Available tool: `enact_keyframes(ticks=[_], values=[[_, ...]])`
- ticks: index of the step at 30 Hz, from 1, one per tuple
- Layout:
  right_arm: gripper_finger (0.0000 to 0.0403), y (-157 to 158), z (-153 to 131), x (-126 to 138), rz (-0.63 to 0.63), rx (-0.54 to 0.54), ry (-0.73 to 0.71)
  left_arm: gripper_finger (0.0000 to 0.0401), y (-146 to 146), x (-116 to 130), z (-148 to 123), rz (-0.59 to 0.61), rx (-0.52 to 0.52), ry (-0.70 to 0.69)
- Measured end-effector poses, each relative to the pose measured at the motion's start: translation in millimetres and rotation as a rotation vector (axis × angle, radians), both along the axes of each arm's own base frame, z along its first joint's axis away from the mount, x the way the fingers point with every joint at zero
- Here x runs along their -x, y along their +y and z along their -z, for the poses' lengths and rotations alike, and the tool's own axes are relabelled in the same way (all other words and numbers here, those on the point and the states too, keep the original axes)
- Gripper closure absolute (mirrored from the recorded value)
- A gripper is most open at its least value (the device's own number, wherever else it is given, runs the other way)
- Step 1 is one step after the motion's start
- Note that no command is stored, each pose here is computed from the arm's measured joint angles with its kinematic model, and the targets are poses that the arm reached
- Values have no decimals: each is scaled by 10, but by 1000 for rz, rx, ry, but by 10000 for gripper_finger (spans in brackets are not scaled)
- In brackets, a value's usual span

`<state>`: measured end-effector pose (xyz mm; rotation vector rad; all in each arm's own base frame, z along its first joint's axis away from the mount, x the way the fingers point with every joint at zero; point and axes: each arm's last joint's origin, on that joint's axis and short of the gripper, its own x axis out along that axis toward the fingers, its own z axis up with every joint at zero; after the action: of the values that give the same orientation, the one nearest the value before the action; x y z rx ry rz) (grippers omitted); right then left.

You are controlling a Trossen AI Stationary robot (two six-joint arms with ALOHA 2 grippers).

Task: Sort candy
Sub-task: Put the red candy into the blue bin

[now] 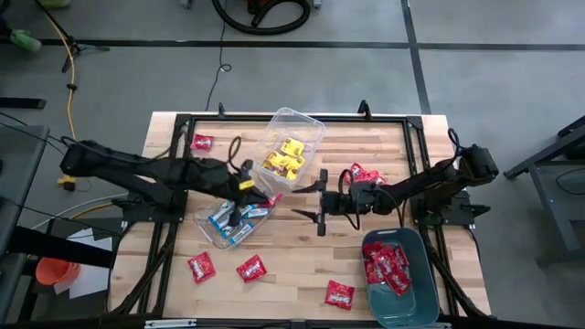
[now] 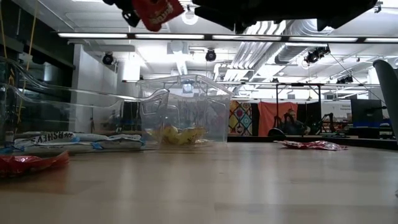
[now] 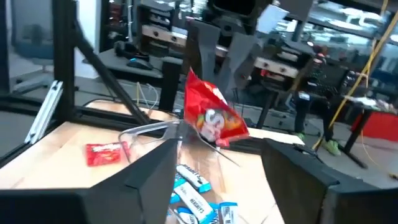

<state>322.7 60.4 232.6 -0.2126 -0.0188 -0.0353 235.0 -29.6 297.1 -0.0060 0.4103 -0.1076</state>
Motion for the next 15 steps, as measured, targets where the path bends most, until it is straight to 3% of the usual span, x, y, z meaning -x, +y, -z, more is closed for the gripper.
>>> enact_keyframes(ticks=[6,15], values=[[137,102,23,16,-32,127,18,401,-49,-133,102,17,-17,15],[132,98,28,14,-29,171,23,401,-75,-244,120,48,3,-33]])
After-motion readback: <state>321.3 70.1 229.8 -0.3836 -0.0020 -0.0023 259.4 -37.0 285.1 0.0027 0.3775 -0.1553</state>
